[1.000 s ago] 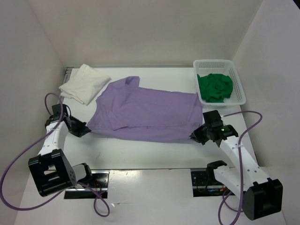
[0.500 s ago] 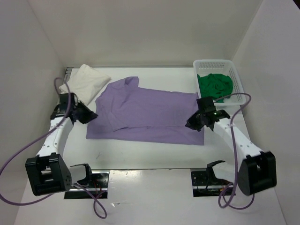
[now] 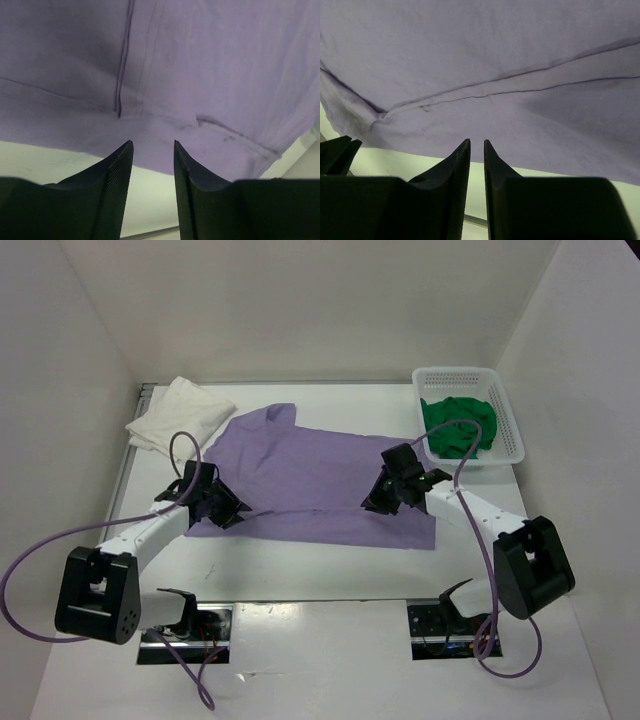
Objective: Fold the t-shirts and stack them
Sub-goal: Fold the flattened tshirt in 1/3 of the way
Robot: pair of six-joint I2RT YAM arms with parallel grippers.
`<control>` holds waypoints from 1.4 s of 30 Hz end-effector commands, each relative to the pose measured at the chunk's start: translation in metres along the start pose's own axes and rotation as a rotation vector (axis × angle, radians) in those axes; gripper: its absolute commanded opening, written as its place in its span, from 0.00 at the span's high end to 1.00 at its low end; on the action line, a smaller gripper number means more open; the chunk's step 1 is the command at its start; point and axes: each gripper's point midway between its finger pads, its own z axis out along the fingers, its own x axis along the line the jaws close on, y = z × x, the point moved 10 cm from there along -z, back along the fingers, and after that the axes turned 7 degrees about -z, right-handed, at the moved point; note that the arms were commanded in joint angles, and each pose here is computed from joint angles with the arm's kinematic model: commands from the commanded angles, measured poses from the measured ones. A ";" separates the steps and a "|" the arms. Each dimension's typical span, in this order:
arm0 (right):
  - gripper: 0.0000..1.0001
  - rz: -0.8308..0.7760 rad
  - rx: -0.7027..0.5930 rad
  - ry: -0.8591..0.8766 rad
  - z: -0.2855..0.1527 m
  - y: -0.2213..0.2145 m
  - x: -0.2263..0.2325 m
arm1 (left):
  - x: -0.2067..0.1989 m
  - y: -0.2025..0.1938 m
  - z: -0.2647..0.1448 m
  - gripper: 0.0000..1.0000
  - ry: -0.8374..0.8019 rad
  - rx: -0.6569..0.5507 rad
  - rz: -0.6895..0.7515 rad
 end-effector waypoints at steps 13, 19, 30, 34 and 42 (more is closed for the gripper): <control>0.73 -0.092 -0.076 0.089 -0.018 0.003 0.007 | 0.010 0.019 0.021 0.66 0.051 -0.165 -0.144; 0.73 -0.101 -0.063 0.088 -0.020 0.000 0.004 | 0.005 0.022 0.030 0.69 0.059 -0.136 -0.146; 0.71 -0.111 -0.076 0.101 -0.026 0.002 0.007 | -0.001 0.025 0.033 0.79 0.054 -0.115 -0.125; 0.71 -0.112 -0.089 0.114 -0.025 0.003 0.009 | -0.006 0.026 0.028 0.81 0.036 -0.123 -0.123; 0.71 -0.122 -0.090 0.114 -0.025 0.003 0.008 | -0.005 0.022 0.034 0.95 0.041 -0.078 -0.118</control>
